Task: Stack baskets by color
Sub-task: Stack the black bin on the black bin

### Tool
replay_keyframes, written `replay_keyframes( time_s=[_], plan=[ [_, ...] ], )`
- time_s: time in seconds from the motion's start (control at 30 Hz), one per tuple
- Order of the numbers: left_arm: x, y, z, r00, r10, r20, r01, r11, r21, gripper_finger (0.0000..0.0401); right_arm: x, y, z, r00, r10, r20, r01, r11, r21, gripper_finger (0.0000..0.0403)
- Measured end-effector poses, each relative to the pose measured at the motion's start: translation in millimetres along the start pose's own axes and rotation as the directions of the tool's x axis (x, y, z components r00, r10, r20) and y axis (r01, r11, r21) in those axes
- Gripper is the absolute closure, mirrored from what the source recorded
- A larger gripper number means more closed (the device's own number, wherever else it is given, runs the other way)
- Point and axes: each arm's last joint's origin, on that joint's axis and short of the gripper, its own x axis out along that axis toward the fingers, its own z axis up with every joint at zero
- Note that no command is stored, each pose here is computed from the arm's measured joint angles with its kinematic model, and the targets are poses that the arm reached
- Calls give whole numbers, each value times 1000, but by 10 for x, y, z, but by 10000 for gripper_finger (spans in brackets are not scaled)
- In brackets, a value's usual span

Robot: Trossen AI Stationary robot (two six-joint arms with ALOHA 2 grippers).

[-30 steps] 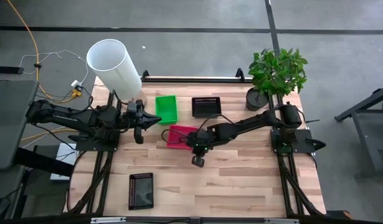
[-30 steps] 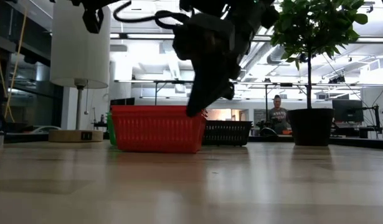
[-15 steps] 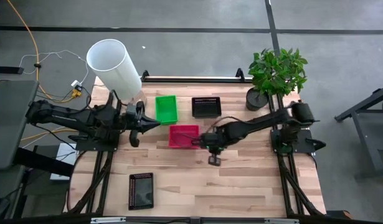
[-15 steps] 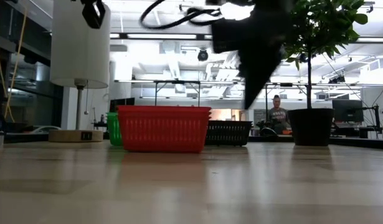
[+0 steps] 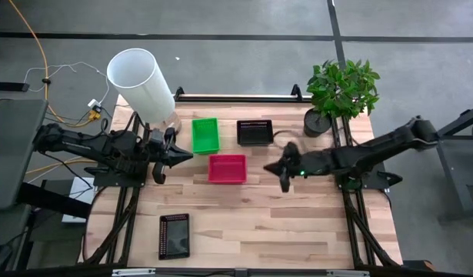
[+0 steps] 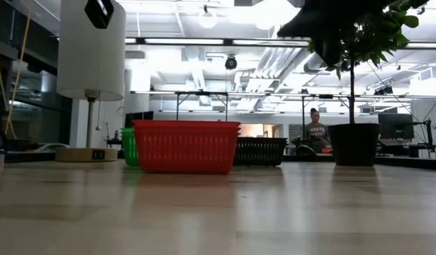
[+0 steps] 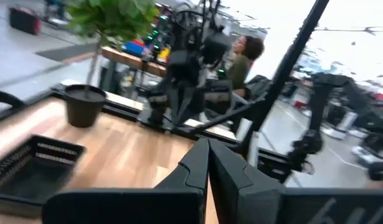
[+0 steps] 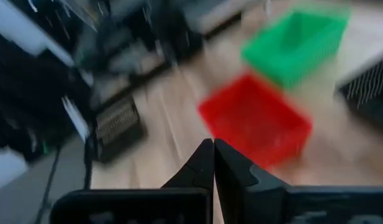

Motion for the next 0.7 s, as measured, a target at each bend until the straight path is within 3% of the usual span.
replay_keyframes(
  time_s=[0.1, 0.23, 0.7],
  plan=[
    [-3, -10, 8, 999, 31, 23, -31, 999, 35, 401, -97, -16, 138, 991, 12, 135, -9, 1000, -21, 403],
    [-7, -39, 58, 996, 23, 82, -29, 997, 73, 401, -146, -12, 283, 978, 21, 209, -6, 997, -71, 403],
    [26, -40, 54, 996, 33, 87, -42, 994, 104, 401, -152, -9, 352, 974, 23, 224, 2, 994, -109, 403]
  ],
)
